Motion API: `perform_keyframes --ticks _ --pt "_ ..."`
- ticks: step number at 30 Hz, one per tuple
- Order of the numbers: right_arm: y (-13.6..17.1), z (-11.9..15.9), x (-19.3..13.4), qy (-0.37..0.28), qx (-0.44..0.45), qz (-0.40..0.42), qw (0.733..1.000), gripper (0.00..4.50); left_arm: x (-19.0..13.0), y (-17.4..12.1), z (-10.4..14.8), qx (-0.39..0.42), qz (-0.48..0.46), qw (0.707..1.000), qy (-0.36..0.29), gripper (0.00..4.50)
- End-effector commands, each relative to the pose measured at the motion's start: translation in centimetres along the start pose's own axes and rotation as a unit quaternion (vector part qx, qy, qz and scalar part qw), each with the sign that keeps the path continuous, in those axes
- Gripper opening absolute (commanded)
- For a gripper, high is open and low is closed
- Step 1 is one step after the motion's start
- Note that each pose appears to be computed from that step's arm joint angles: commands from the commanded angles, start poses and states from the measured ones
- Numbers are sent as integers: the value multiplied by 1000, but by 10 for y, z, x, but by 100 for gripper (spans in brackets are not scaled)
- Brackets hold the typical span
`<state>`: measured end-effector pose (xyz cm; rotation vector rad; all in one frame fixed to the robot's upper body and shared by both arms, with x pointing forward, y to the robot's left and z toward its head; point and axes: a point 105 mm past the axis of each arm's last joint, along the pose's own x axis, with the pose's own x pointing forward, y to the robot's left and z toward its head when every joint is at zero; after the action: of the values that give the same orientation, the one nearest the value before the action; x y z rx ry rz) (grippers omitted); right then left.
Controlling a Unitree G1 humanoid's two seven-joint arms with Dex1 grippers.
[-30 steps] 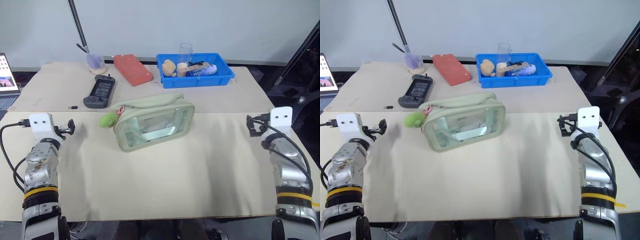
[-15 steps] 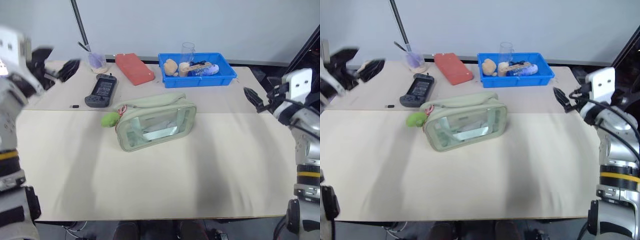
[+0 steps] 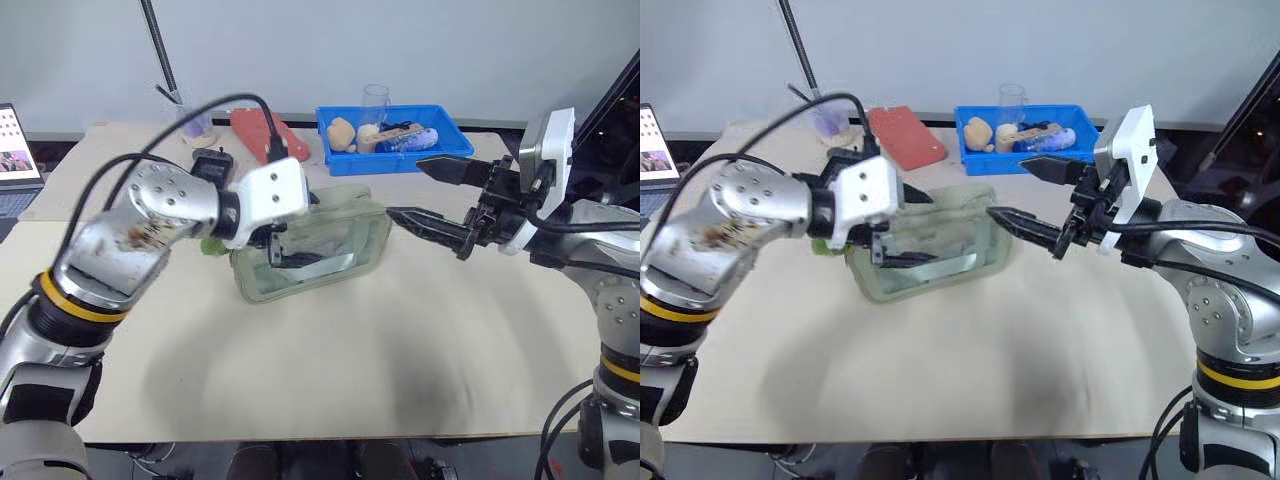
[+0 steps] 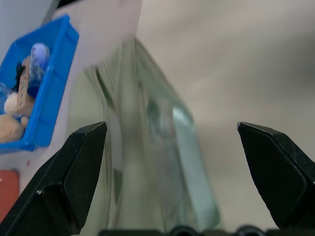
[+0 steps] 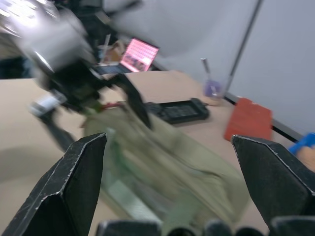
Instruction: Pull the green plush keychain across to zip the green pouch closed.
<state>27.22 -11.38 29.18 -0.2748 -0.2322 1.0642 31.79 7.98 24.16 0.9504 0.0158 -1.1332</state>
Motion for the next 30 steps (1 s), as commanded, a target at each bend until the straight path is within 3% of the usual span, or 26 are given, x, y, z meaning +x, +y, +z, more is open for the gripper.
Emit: perform_keyframes --ticks 1,4,10,11,18,22,30 --pt "11 10 4 -2 -21 7 1000 449 5 9 -8 51 25 998 18 425" --pt "10 2 3 14 -27 -7 1000 450 13 7 -15 86 19 996 26 323" --pt "1 -5 -4 33 -44 -43 998 450 18 13 -19 130 28 991 26 22" --pt "1 -5 -4 33 -45 -45 997 450 18 14 -19 137 30 990 24 3" --pt "-4 -4 -5 40 -58 -55 996 450 4 41 -19 216 21 976 -16 3" --pt "-4 -11 -7 55 -61 -59 995 450 0 38 -14 264 -3 963 -56 3" --pt "0 -9 -7 55 -55 -49 996 450 1 37 -13 231 -3 971 -66 3"
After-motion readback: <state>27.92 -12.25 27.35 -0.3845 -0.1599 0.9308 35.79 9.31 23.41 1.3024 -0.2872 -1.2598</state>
